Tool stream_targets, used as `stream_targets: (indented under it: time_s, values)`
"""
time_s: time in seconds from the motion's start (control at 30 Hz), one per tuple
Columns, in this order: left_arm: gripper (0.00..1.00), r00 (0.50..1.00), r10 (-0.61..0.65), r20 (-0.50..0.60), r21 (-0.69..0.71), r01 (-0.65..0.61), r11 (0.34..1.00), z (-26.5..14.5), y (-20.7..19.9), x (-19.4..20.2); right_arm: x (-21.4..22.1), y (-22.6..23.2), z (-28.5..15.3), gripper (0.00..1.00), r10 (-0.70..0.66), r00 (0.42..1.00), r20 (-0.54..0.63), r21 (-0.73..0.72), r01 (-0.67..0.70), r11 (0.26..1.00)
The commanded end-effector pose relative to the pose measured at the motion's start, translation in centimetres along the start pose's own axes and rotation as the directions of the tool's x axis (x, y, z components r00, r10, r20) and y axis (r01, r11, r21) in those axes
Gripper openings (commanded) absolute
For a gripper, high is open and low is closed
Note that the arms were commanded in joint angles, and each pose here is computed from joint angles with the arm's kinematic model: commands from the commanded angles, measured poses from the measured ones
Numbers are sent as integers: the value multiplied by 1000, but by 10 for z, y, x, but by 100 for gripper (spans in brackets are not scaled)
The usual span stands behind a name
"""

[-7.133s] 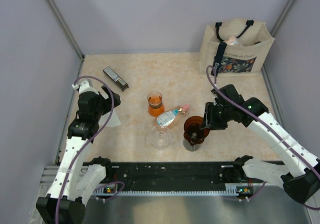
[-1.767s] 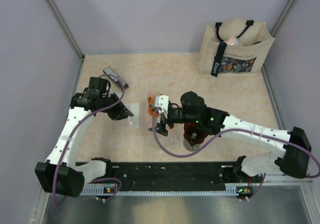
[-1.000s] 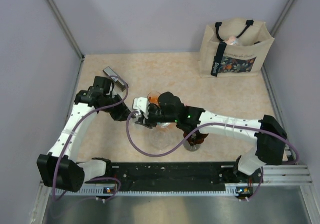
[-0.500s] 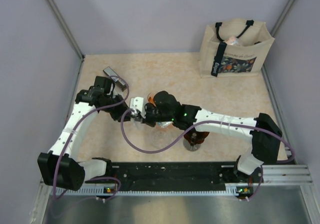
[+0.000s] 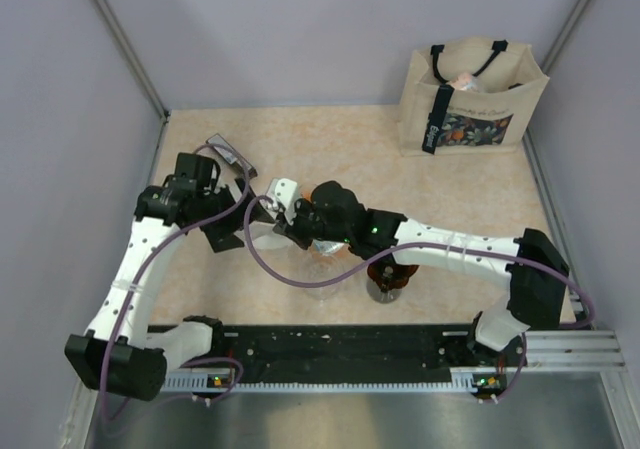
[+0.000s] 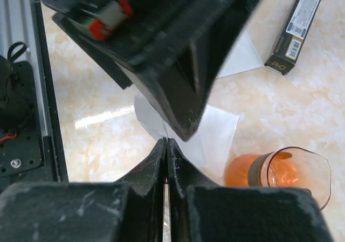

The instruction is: Place the coffee filter in the dripper

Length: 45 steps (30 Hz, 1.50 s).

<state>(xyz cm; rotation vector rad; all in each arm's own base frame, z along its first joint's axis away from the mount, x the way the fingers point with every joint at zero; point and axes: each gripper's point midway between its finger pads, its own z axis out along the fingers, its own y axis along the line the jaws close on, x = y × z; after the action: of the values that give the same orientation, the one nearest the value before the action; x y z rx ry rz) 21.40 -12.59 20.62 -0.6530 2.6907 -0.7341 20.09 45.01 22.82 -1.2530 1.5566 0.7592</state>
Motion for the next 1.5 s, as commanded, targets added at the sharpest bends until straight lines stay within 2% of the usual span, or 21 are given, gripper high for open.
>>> stream_targets:
  time_s: [0.0, 0.2, 0.23, 0.37, 0.47, 0.57, 0.8, 0.93, 1.47]
  values:
    - [99, 983, 47, 180, -16, -45, 999, -33, 2, -13, -33, -5, -14, 0, 70, 992, 109, 57, -77, 995]
    - [99, 946, 56, 320, -26, -50, 998, -50, 13, -19, -26, -11, -16, 0, 126, 986, 110, 102, -137, 985]
    - [99, 939, 53, 340, -23, -48, 999, -52, 15, -19, -26, -10, -17, 0, 169, 979, 116, 106, -181, 978]
    - [99, 908, 21, 418, 62, -52, 997, -57, 12, -19, -26, -23, -25, 0, 221, 963, 158, 183, -248, 951]
    - [99, 888, -7, 461, 193, -92, 977, -59, -4, -18, -31, -26, -35, 0, 237, 949, 209, 200, -278, 939]
    - [99, 896, -13, 444, 330, -150, 932, -58, -27, -12, -47, -29, -53, 0, 243, 922, 302, 199, -311, 929]
    - [99, 881, -34, 472, 585, -284, 759, -77, -78, -10, -63, -38, -85, 0, 197, 843, 500, 214, -340, 916]
    - [99, 863, -42, 504, 604, -317, 731, -86, -83, -11, -66, -42, -86, 0, 186, 833, 520, 225, -344, 912]
    - [98, 891, 8, 455, 622, -324, 713, -68, -97, -6, -72, -44, -76, 0, 164, 837, 523, 231, -324, 917]
